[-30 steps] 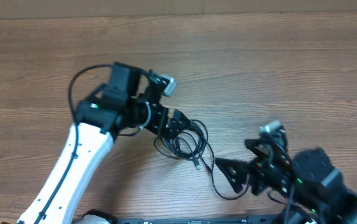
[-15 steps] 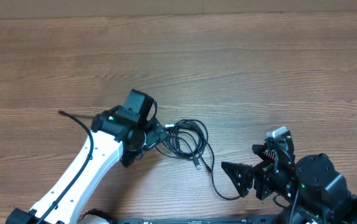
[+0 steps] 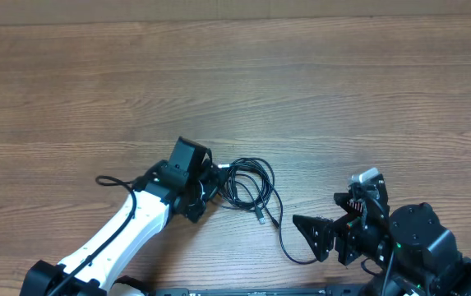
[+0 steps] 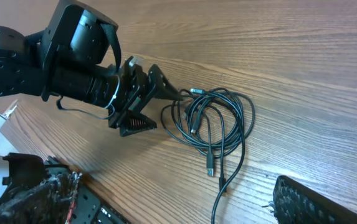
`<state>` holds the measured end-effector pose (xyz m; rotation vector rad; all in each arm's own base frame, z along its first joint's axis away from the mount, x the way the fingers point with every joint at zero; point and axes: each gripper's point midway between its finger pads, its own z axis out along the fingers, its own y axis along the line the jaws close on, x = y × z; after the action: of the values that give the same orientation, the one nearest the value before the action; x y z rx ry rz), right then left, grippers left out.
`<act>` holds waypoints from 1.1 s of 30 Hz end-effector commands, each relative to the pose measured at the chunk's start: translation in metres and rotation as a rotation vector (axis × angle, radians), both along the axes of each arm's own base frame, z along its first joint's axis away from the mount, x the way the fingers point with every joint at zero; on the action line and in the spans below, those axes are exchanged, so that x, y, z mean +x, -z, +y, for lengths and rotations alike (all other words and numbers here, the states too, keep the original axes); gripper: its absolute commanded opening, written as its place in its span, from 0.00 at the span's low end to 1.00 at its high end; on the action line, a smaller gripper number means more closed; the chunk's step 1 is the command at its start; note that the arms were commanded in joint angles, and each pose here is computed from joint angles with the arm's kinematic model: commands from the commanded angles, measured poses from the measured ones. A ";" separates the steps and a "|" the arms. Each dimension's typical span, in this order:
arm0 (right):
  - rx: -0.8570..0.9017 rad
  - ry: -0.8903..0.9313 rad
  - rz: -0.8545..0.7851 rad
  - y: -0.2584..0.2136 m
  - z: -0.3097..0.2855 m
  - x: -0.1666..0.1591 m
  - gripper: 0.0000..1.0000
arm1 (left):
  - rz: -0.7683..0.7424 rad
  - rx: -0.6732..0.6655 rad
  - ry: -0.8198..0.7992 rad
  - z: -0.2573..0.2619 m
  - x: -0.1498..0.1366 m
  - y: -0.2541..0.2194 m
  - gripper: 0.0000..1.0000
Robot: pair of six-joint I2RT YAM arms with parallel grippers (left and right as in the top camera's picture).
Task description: Untangle cables
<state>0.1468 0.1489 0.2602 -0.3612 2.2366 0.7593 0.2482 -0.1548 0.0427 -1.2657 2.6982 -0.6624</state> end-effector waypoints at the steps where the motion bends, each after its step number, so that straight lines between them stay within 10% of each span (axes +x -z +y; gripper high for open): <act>1: 0.016 0.014 -0.018 -0.009 -0.002 0.001 1.00 | 0.028 0.014 -0.016 0.001 -0.003 0.012 0.74; 7: 0.004 0.014 -0.002 -0.005 -0.003 -0.001 1.00 | 0.024 0.012 0.013 -0.013 0.007 0.032 0.48; 9: -0.020 0.014 0.026 0.002 -0.007 -0.005 1.00 | 0.041 0.032 0.009 -0.011 0.007 0.043 0.08; 10: -0.029 0.014 0.036 0.005 -0.008 -0.006 1.00 | 0.046 0.036 0.014 -0.010 0.007 0.045 0.04; 27: -0.116 0.002 0.155 0.032 -0.021 -0.026 1.00 | -0.561 0.094 0.748 -0.021 0.041 -0.109 0.04; 33: -0.116 0.002 0.155 0.032 -0.021 -0.026 1.00 | -0.700 0.165 0.754 -0.015 0.047 -0.160 0.04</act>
<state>0.1205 0.1273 0.2199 -0.3742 2.4539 0.6599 0.2865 -0.1707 0.1662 -0.0428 2.5750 -0.7634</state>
